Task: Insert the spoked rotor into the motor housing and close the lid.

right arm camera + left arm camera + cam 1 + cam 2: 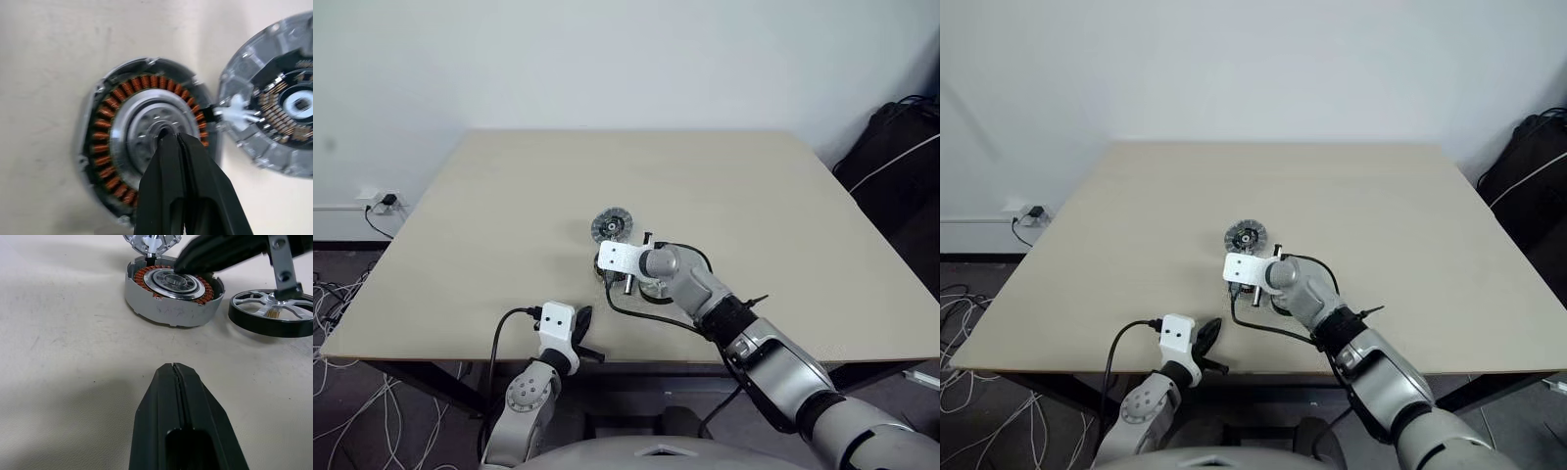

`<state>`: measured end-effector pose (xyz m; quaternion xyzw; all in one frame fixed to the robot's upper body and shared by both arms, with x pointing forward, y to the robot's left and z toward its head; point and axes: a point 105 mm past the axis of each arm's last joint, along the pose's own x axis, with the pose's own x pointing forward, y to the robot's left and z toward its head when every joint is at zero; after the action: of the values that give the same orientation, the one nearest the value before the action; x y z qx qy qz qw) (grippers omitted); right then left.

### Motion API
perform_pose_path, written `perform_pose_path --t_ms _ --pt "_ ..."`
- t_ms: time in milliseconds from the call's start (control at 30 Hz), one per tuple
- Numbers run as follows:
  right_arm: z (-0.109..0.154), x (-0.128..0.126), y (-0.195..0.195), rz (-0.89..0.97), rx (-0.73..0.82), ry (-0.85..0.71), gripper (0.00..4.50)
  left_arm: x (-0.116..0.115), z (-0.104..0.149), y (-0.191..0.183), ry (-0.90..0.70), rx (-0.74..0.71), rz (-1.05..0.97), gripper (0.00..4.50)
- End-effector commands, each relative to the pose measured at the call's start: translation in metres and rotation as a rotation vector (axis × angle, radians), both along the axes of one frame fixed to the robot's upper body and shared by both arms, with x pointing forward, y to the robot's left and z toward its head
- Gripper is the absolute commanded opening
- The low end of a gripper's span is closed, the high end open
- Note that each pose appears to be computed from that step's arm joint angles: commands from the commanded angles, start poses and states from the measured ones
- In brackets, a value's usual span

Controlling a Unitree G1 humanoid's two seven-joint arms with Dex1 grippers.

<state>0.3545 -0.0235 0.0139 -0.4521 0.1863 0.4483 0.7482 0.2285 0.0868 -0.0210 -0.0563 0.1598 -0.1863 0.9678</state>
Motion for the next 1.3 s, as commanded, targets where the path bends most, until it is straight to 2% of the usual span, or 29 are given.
perform_pose_path --t_ms 33,67,267,567,667,800,1133,1300 --pt "0.019 0.002 0.008 0.004 0.075 -0.007 0.04 0.004 0.011 -0.004 -0.041 -0.015 -0.015 0.0" --pt "0.019 0.002 0.008 -0.005 0.081 -0.008 0.04 0.004 0.011 -0.004 -0.04 -0.014 -0.016 0.0" --pt "0.02 0.005 0.006 -0.051 0.095 -0.015 1.9 0.005 0.01 -0.004 -0.04 -0.012 -0.018 0.0" --pt "0.011 0.008 0.004 -0.22 0.191 0.13 1.9 0.005 0.01 -0.004 -0.041 -0.011 -0.019 0.0" --pt "0.009 0.006 0.004 -0.296 0.255 0.222 1.26 0.005 0.01 -0.004 -0.041 -0.011 -0.016 0.0" --pt "0.008 0.002 0.005 -0.346 0.296 0.297 0.03 0.005 0.01 -0.004 -0.041 -0.011 -0.015 0.0" --pt "0.007 -0.006 0.008 -0.409 0.348 0.397 0.03 0.006 0.01 -0.004 -0.042 -0.012 -0.02 0.0" --pt "0.019 -0.001 0.013 -0.356 0.388 0.314 0.03 0.005 0.01 -0.005 -0.04 -0.012 -0.019 0.0"
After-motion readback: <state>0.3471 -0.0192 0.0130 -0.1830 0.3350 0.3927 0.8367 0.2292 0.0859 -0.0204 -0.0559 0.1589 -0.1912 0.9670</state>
